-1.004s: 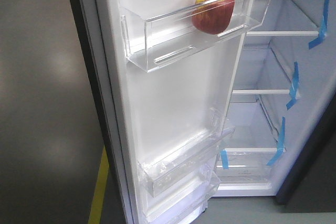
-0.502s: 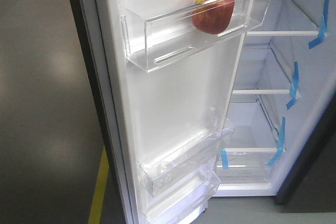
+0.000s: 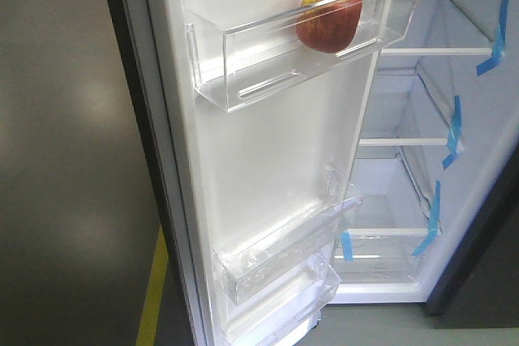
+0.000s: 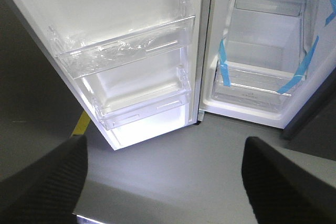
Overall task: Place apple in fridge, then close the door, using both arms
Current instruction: 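Swing the left arm out toward the outer side of the refrigerator door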
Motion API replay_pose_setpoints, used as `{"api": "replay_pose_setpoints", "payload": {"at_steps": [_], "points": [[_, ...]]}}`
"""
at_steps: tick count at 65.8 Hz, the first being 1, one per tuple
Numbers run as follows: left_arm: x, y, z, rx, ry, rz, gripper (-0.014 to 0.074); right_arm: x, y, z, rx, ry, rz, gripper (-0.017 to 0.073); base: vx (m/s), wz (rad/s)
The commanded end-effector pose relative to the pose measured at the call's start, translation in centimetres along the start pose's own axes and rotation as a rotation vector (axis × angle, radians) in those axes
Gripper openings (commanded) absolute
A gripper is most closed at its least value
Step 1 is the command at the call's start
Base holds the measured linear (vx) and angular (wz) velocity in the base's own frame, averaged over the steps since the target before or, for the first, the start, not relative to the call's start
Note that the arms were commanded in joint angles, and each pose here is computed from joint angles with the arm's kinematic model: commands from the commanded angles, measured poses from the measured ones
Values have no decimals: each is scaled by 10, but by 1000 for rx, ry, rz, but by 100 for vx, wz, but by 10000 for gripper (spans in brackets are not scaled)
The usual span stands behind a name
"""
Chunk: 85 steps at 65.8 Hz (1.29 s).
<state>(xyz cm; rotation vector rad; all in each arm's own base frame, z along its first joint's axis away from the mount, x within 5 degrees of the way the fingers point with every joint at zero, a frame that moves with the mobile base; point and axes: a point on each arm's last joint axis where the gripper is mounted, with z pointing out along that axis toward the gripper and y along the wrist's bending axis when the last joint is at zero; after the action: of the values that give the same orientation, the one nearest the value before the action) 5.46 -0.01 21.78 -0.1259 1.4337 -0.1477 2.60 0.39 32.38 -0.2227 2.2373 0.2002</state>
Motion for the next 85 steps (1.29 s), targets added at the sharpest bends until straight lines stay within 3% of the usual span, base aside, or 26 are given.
{"api": "replay_pose_setpoints", "payload": {"at_steps": [1, 10, 18, 22, 30, 36, 46, 67, 85], "points": [[-48, -9, -5, 31, -180, -2, -6, -10, 0, -4, 1, -68, -7, 581, 0, 0], [-96, -17, -3, 16, -138, 60, -6, -10, 0, -4, 1, -68, -7, 581, 0, 0], [-127, -22, 8, -9, 6, 67, -6, -10, 0, -4, 1, -68, -7, 581, 0, 0], [-144, -25, 14, -21, 82, 99, -6, -10, 0, -4, 1, -69, -7, 581, 0, 0], [-160, -28, 34, -33, 274, 214, -6, -10, 0, -4, 1, -69, -7, 581, 0, 0], [-171, -29, 48, -38, 388, 231, -6, -10, 0, -4, 1, -69, -7, 581, 0, 0], [-174, -30, 77, -51, 567, 227, -6, -10, 0, -4, 1, -69, -7, 581, 0, 0], [-142, -24, 131, -63, 765, 223, -6, -10, 0, -4, 1, -69, -7, 581, 0, 0], [-123, -20, 159, -65, 813, 222, -6, -10, 0, -4, 1, -68, -7, 581, 0, 0]]}}
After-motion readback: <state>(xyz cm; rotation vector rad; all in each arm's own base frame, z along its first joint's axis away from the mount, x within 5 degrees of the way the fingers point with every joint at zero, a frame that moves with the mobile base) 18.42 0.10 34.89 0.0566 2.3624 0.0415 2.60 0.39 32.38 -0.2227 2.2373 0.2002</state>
